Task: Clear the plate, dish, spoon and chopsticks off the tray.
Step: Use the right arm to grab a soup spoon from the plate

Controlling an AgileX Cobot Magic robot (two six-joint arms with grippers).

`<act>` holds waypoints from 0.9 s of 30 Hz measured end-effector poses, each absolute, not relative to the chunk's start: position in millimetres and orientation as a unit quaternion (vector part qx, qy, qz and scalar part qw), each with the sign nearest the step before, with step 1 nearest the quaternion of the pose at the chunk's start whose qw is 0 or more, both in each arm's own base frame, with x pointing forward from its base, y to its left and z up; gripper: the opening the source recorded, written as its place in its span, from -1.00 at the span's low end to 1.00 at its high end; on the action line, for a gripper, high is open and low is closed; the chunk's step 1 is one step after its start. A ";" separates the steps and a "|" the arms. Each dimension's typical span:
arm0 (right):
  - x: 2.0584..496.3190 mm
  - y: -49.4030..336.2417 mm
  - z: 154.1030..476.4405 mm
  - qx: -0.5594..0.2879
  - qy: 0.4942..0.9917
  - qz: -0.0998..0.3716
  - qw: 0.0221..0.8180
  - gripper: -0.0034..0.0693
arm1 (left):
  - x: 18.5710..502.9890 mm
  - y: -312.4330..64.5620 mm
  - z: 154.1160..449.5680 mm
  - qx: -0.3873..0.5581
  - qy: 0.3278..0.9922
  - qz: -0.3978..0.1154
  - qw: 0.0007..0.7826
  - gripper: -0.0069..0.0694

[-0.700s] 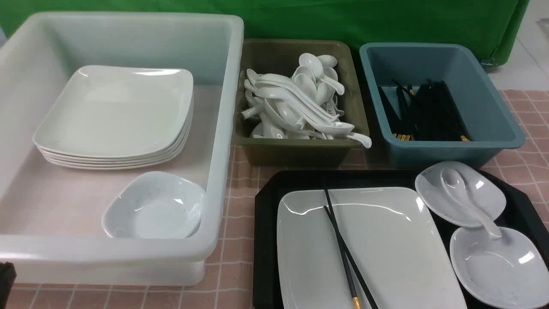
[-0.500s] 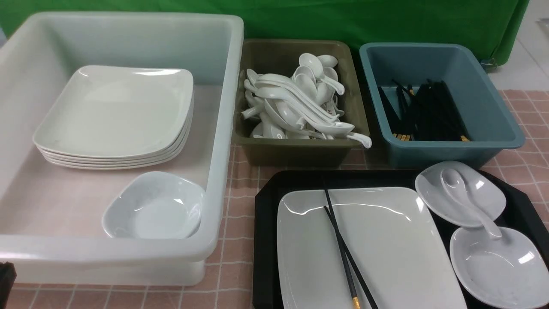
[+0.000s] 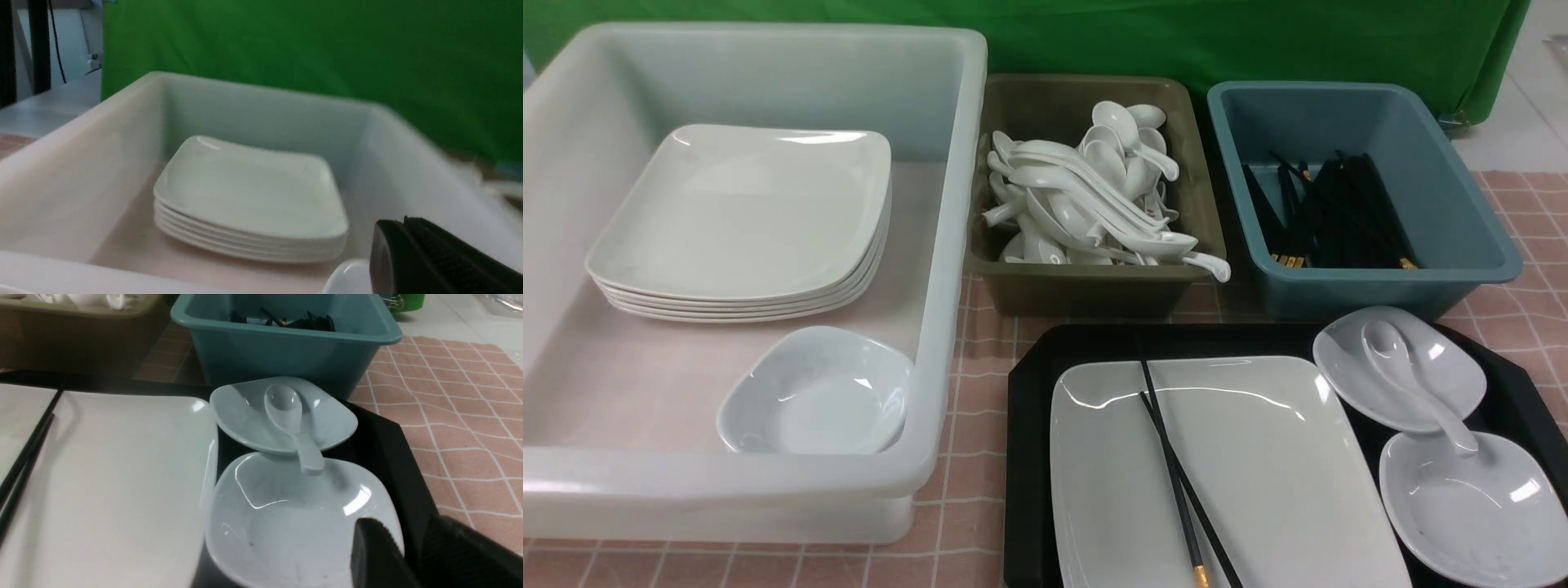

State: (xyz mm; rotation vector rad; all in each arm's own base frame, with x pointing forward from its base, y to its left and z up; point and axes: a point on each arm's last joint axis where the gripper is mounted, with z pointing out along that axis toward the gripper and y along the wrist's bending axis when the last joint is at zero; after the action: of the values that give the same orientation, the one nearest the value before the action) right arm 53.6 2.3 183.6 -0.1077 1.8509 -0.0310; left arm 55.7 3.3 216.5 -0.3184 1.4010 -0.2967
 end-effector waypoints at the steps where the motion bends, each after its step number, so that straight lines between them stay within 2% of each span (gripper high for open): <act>1: 53.6 2.3 183.6 -0.046 0.798 -0.013 0.600 -0.24 | 55.3 4.7 218.9 -0.176 0.621 -0.164 0.746 -0.81; 4: 53.6 2.3 183.6 -0.046 0.798 -0.013 0.600 -0.24 | 53.7 8.4 225.1 -0.217 0.579 -0.200 0.760 -0.81; 8: 54.1 2.7 185.4 -0.036 0.792 -0.003 0.609 -0.24 | 52.0 11.2 230.1 -0.234 0.548 -0.211 0.775 -0.81; 11: 56.3 4.3 191.5 0.043 0.762 0.073 0.642 -0.24 | 49.0 15.0 236.9 -0.251 0.505 -0.225 0.795 -0.81; 13: 57.6 3.0 203.9 0.119 0.707 0.144 0.682 -0.24 | 44.2 18.3 245.6 -0.260 0.450 -0.242 0.819 -0.81; 14: 57.6 3.0 205.0 0.124 0.702 0.151 0.685 -0.24 | 43.8 18.4 246.8 -0.261 0.444 -0.247 0.820 -0.81; 16: 57.1 0.7 216.5 0.163 0.647 0.194 0.719 -0.25 | 38.1 15.0 266.7 -0.238 0.419 -0.267 0.834 -0.81; 17: 57.0 0.5 217.2 0.164 0.644 0.195 0.722 -0.25 | 37.4 14.4 269.3 -0.233 0.419 -0.266 0.836 -0.81; 18: 56.4 -0.4 221.5 0.167 0.624 0.200 0.737 -0.25 | 30.9 9.3 292.6 -0.202 0.422 -0.270 0.841 -0.81; 20: 56.1 -0.9 223.2 0.167 0.617 0.200 0.743 -0.25 | 23.8 4.2 323.0 -0.174 0.441 -0.267 0.839 -0.81; 22: 55.7 -1.3 225.4 0.179 0.604 0.217 0.746 -0.25 | 22.6 0.7 352.8 -0.163 0.500 -0.245 0.815 -0.81; 25: 54.2 -2.3 231.5 0.196 0.573 0.245 0.757 -0.26 | 34.2 -1.6 381.8 -0.148 0.630 -0.178 0.741 -0.81; 26: 53.8 -1.3 234.3 0.195 0.579 0.250 0.751 -0.30 | 39.9 -2.4 387.6 -0.135 0.669 -0.156 0.714 -0.81; 27: 53.1 1.6 239.4 0.188 0.610 0.253 0.727 -0.38 | 49.9 -4.1 392.8 -0.115 0.727 -0.130 0.665 -0.81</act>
State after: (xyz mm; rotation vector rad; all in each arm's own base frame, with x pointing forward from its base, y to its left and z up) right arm 53.1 1.6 239.4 0.4154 1.3457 0.5576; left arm 49.9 -4.1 392.8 -0.2592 1.6409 -0.2942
